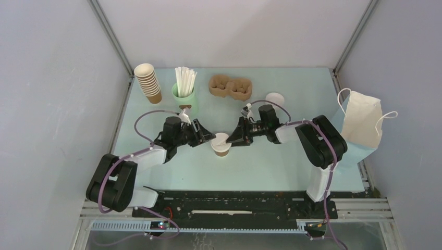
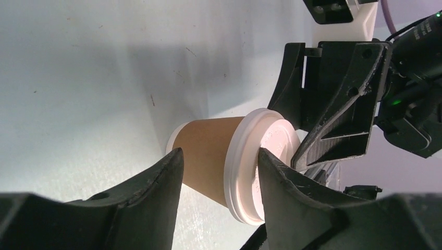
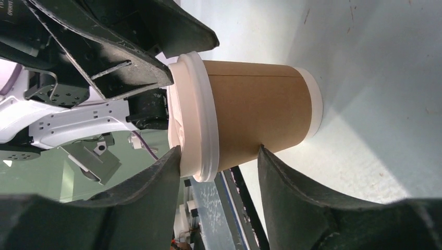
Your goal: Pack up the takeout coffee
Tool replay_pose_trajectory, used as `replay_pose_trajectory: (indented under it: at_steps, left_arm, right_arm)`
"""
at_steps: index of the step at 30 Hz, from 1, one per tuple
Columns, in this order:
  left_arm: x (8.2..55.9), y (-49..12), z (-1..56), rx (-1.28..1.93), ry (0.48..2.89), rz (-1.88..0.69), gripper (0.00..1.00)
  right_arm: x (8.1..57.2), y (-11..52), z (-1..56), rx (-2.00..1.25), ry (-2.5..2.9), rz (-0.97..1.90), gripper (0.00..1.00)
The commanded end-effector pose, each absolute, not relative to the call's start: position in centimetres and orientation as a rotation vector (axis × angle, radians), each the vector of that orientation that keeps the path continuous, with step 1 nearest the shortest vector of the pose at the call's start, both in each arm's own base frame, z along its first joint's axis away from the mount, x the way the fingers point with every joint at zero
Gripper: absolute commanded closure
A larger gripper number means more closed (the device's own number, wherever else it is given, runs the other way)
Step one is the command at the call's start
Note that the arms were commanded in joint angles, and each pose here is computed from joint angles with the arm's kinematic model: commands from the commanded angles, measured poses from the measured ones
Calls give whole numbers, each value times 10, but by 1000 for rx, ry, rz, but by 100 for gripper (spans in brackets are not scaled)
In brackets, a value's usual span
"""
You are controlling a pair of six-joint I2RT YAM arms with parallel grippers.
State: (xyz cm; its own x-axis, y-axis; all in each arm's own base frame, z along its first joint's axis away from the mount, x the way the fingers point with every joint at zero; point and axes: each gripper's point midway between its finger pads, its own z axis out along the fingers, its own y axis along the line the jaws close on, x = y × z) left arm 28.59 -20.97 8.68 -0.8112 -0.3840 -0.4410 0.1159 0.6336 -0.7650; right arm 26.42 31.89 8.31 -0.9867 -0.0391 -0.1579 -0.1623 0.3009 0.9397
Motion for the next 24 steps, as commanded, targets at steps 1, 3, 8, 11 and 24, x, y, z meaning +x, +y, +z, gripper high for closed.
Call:
replay_pose_trajectory:
  at_steps: [1,3,8,11,24]
  left_arm:
    - [267,-190,45,-290,2360,-1005,43]
    - [261,-187,35,-313,2379,-993,44]
    - [243,-175,12,-357,2409,-938,47]
    - [238,-175,9,-347,2402,-956,47]
    - [277,-188,99,-248,2229,-1001,29]
  right_arm:
    - [270,315,49,-124,2482,1729,42]
    - [270,311,37,-90,2504,1700,47]
    - [265,301,15,-85,2567,1572,47]
    - [266,302,14,-90,2563,1571,45]
    - [289,322,84,-253,2454,1552,21]
